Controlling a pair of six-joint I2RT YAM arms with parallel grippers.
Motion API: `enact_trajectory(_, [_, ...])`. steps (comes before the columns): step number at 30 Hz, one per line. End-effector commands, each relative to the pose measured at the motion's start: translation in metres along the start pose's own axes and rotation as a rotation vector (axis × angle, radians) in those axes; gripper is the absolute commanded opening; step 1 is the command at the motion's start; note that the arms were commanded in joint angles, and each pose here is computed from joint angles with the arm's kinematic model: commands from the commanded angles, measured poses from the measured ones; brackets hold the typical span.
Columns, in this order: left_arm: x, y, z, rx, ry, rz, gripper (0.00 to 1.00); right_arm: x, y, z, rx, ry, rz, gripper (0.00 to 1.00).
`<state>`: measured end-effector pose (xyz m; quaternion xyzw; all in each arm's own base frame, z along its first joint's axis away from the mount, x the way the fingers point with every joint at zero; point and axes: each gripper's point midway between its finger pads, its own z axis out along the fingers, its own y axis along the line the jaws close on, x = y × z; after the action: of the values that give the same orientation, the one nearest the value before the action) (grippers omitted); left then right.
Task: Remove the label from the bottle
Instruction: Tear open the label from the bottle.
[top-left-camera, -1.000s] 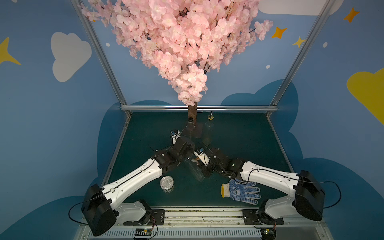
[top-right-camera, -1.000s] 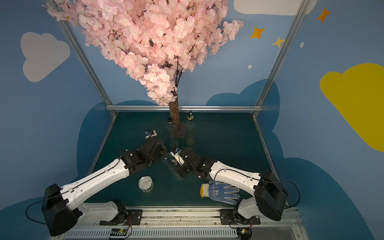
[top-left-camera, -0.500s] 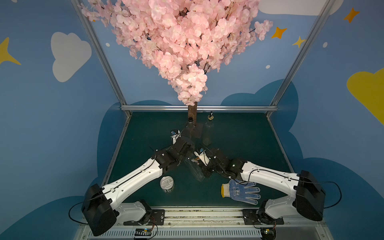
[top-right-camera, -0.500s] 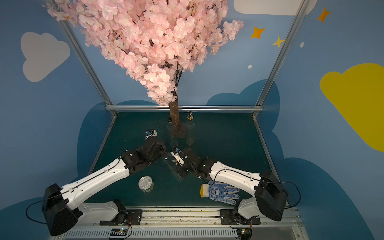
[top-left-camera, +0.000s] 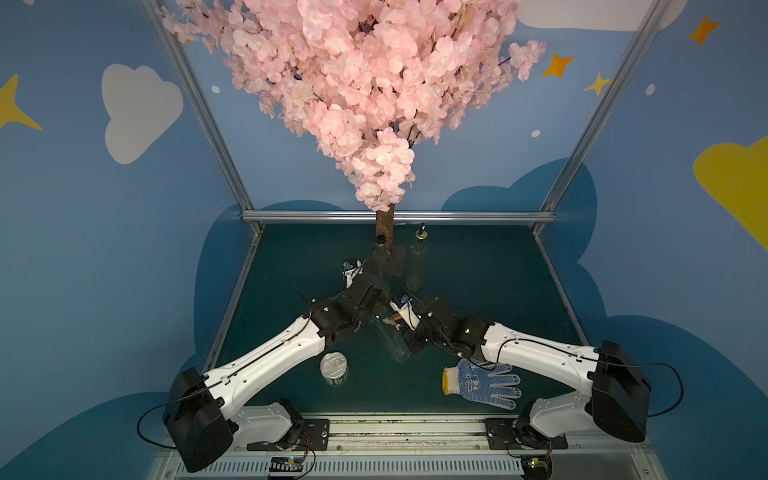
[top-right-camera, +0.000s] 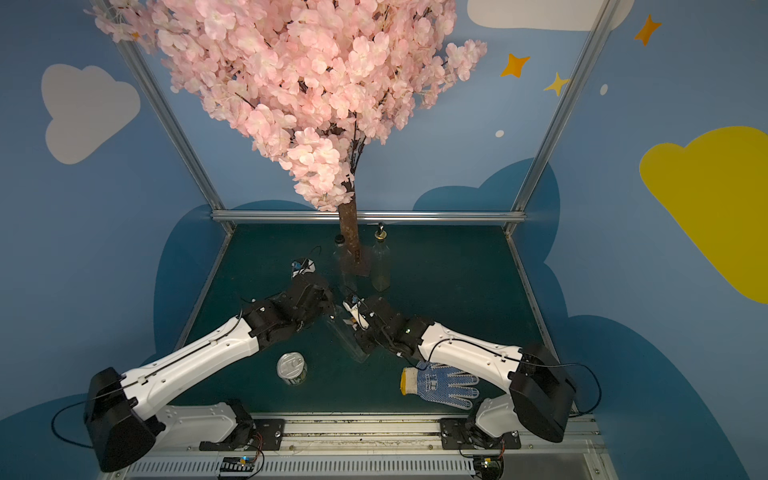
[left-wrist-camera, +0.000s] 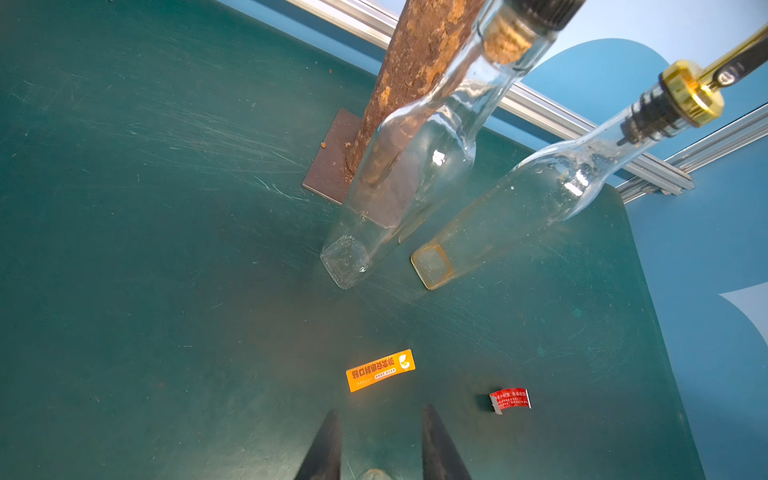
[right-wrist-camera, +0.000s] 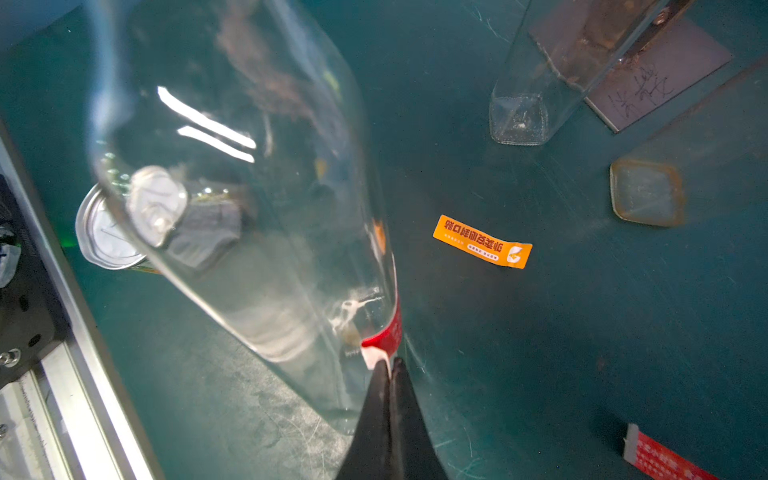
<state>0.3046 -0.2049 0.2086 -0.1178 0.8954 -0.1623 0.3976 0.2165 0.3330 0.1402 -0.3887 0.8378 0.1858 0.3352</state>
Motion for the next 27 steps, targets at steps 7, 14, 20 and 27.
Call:
enact_trajectory(7, [0.0112, -0.0008, 0.0002, 0.008, 0.053, 0.068, 0.03, -0.0144, -0.0184, -0.0107, 0.087, -0.048, 0.017, 0.0])
enact_trajectory(14, [0.0111, -0.0012, -0.0004, 0.012, 0.052, 0.089, 0.02, -0.0144, -0.0207, -0.0108, 0.096, -0.046, 0.019, 0.0])
enact_trajectory(20, [0.0114, -0.0029, -0.0006, 0.02, 0.055, 0.102, 0.02, -0.0156, -0.0198, -0.0117, 0.091, -0.046, 0.015, 0.0])
enact_trajectory(27, [0.0098, -0.0035, -0.0016, 0.027, 0.046, 0.125, 0.02, -0.0144, -0.0232, -0.0127, 0.102, -0.043, 0.018, 0.0])
